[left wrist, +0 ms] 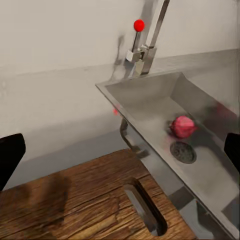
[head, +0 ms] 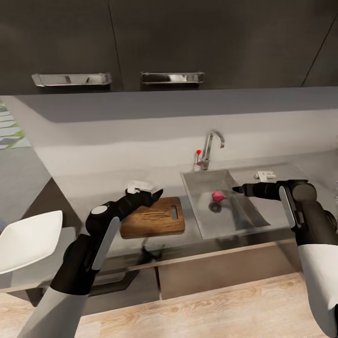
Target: In the kitchen, take the Vidalia onion out of the sink, dice it on the chopping board with the paring knife, put the diced onion into the bowl on the countertop, then place both the paring knife and the chopping board into the sink.
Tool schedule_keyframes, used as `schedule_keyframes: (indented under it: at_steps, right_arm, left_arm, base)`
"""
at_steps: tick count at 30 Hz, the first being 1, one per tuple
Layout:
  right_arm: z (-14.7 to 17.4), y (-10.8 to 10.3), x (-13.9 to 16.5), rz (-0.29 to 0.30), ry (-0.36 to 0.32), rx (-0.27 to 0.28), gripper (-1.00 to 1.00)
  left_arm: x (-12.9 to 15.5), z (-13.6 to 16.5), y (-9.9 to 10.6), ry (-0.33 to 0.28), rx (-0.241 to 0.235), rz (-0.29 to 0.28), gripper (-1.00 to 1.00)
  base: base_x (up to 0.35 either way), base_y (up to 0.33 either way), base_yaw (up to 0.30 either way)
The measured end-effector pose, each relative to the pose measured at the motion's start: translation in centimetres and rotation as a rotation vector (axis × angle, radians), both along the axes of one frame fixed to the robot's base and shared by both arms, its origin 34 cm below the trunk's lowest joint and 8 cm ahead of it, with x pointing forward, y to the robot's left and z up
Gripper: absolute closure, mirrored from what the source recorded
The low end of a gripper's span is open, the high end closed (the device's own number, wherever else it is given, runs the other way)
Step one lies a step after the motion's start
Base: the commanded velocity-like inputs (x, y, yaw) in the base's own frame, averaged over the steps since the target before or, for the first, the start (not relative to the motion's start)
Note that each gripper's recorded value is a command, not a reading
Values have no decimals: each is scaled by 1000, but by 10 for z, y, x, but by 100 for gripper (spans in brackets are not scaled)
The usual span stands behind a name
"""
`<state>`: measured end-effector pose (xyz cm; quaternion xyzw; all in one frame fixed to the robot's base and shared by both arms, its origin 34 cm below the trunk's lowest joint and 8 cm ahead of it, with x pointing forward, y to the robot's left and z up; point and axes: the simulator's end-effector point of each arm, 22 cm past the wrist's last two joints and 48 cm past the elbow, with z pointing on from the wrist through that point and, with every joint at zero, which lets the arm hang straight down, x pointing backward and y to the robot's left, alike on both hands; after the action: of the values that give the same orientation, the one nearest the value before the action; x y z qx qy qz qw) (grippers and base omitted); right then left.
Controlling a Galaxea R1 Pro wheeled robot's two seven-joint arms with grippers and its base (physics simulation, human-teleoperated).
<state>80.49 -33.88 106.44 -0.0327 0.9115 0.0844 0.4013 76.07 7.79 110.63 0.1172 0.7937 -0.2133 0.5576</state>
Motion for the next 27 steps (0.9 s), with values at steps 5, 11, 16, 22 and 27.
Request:
schedule_keyframes:
  at_steps: [5, 11, 16, 22, 27]
  right_arm:
    - [0, 0, 0, 0, 0, -1, -100]
    - [5, -2, 5, 2, -35, -11, -100]
    - [3, -4, 12, 26, -140, -47, -100]
    - [-10, -11, 21, 37, -237, -82, -100]
    - [-9, -12, 22, 36, -248, -84, -100]
  left_arm:
    - [0, 0, 0, 0, 0, 1, -100]
    - [0, 0, 0, 0, 0, 0, -100]
    - [0, 0, 0, 0, 0, 1, -100]
    - [0, 0, 0, 1, 0, 1, -100]
    - [0, 0, 0, 0, 0, 1, -100]
  base:
    - [0, -313, -3]
    - [0, -313, 0]
    - [16, -313, 0]
    - [75, -313, 0]
    - [84, -313, 0]
